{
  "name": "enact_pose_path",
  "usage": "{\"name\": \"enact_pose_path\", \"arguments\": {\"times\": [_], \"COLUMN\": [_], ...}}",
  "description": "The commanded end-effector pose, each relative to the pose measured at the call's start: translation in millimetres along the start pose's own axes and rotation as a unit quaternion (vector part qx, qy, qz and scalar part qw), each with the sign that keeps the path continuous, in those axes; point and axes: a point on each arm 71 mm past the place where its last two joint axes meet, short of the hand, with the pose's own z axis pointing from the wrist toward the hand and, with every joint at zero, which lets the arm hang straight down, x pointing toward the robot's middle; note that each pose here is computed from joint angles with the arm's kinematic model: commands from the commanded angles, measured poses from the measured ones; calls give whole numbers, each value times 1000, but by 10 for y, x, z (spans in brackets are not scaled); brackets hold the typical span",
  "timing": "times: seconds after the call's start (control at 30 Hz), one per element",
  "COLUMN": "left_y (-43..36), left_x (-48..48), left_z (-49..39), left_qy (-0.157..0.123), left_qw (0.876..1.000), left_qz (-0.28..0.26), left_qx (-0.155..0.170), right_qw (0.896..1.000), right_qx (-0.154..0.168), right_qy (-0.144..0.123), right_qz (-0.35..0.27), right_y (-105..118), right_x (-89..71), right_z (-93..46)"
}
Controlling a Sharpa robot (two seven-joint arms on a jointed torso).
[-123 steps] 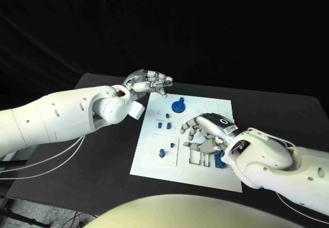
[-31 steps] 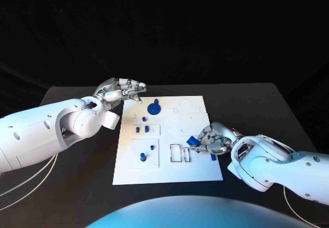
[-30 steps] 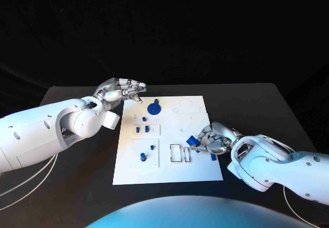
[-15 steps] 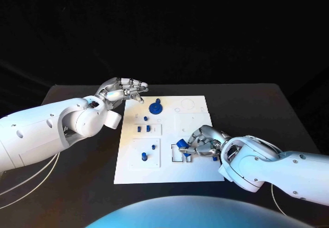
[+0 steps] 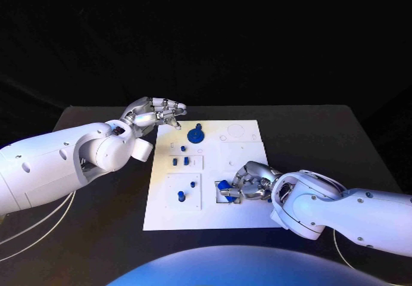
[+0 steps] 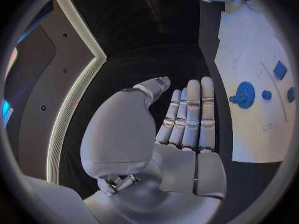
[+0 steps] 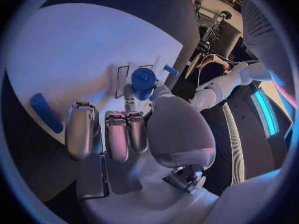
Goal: Assemble the parts on the task board
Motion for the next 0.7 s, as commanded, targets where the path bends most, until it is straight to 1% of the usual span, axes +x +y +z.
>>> {"name": "enact_pose_path", "arguments": {"times": [0.03, 0.47, 0.7], "left_y": [-11, -11, -11], "left_x": [23, 22, 21], "left_z": [4, 1, 0], "left_qy": [8, 8, 8], "left_qw": [1000, 1000, 1000], "left_qz": [-2, -2, -2], "left_qx": [4, 3, 3], "right_qw": [1000, 1000, 999], "right_qx": [8, 5, 1], "right_qy": [5, -8, -3], "right_qz": [-13, -19, -32], "right_y": [-12, 16, 36], "right_x": [19, 17, 32], "right_z": [17, 54, 61]}}
